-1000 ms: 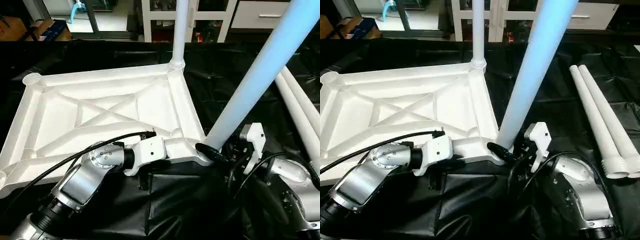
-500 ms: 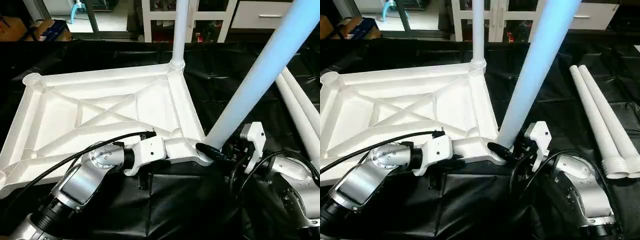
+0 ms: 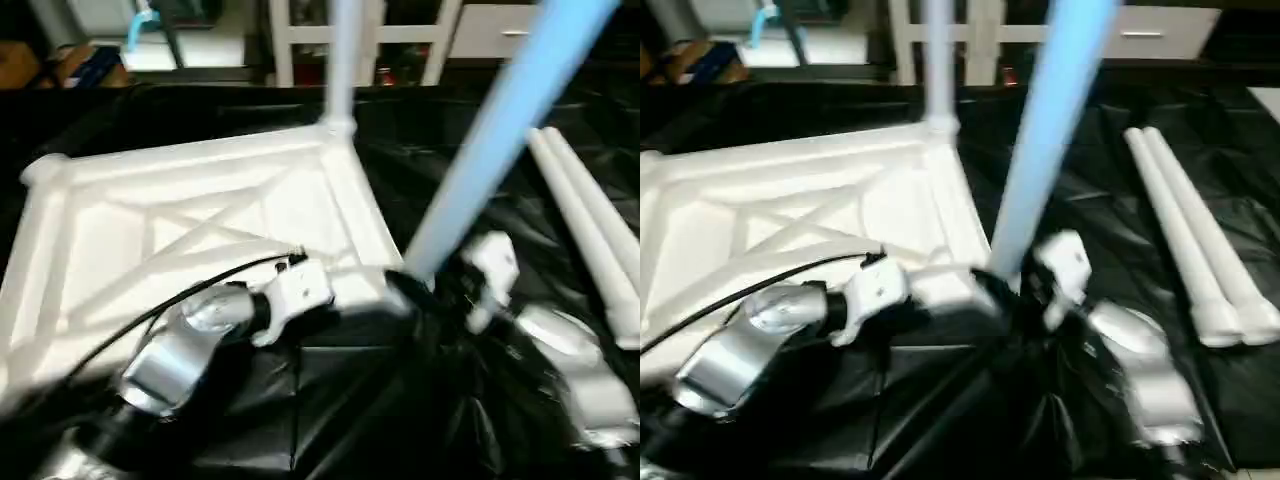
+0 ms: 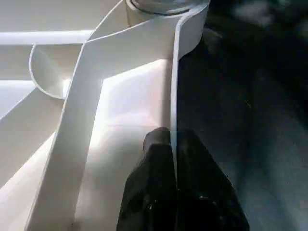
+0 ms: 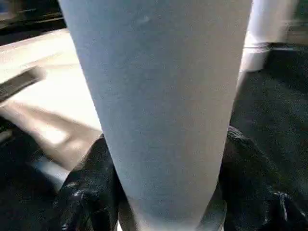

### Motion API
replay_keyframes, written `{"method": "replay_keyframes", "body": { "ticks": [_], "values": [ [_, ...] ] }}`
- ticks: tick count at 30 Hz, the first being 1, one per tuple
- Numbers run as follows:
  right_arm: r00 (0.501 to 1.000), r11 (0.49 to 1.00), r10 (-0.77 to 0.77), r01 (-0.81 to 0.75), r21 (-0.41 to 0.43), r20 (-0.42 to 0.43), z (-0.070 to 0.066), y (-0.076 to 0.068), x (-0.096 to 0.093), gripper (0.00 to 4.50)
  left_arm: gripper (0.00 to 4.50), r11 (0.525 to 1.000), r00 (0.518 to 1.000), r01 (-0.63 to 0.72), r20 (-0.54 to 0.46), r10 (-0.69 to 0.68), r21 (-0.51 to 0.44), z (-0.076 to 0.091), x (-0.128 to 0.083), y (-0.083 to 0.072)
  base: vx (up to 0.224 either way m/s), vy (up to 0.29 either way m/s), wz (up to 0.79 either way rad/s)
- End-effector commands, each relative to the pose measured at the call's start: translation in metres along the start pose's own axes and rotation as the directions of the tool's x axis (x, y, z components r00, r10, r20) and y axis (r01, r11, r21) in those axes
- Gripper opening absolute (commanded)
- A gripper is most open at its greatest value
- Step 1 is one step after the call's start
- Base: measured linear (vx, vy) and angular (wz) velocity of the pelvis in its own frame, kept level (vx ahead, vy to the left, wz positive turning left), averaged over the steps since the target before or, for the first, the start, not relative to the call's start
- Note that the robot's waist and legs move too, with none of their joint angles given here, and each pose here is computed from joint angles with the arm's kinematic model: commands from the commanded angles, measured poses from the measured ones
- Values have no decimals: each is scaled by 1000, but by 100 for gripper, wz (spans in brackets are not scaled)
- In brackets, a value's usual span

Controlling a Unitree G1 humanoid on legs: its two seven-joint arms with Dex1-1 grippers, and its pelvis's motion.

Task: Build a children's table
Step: Insert table leg to table base

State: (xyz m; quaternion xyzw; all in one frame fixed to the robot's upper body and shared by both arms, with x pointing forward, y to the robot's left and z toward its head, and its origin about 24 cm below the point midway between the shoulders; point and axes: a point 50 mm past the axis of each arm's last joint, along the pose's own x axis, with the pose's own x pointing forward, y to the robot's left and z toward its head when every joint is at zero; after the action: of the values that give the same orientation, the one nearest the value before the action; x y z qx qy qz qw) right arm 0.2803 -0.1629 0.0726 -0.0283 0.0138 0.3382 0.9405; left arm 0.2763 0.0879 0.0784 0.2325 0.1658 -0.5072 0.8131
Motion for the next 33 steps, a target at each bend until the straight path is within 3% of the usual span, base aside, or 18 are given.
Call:
{"method": "replay_keyframes", "body": {
  "ticks": [1, 4, 6, 11, 16, 20, 25, 28, 30, 33],
  "values": [
    [965, 989, -108, 128, 70, -240, -48, -4, -14, 236, 0, 994, 997, -71, -16, 70, -86, -10, 2, 2, 0, 0, 0],
    [925, 947, -265, 303, 110, -272, -57, -7, 1, 236, 0, 981, 995, -93, 19, 98, -169, 7, 13, 0, 0, 0, 0],
    [875, 889, -368, 430, 156, -315, -65, -10, 12, 236, 0, 967, 992, -113, 31, 123, -230, 18, 21, -1, -18, 16, -10],
    [819, 799, -430, 541, 261, -380, -73, -10, 31, 236, 0, 955, 990, -114, 43, 131, -274, 36, 30, -6, -7, 6, -4],
    [766, 757, -502, 614, 225, -401, -68, -17, 40, 236, 0, 935, 983, -173, 7, 184, -311, 39, 34, -5, 0, 0, 0],
    [768, 780, -509, 602, 169, -388, -65, -16, 47, 236, 0, 927, 980, -186, 8, 199, -325, 42, 34, -3, 0, 0, 0],
    [793, 804, -497, 574, 157, -353, -60, -14, 52, 236, 0, 925, 978, -195, 9, 210, -325, 42, 33, -1, 0, -38, 1],
    [851, 845, -441, 500, 186, -284, -53, -10, 55, 236, 0, 945, 980, -171, 52, 193, -280, 42, 30, 0, -27, -39, 1],
    [860, 862, -422, 478, 166, -288, -53, -9, 53, 236, 0, 955, 984, -144, 61, 165, -259, 40, 28, -2, 105, -144, 2],
    [913, 915, -297, 357, 190, -281, -55, -1, 50, 236, 0, 977, 991, -89, 77, 106, -194, 36, 24, -6, 118, -42, -18]
  ]
}}
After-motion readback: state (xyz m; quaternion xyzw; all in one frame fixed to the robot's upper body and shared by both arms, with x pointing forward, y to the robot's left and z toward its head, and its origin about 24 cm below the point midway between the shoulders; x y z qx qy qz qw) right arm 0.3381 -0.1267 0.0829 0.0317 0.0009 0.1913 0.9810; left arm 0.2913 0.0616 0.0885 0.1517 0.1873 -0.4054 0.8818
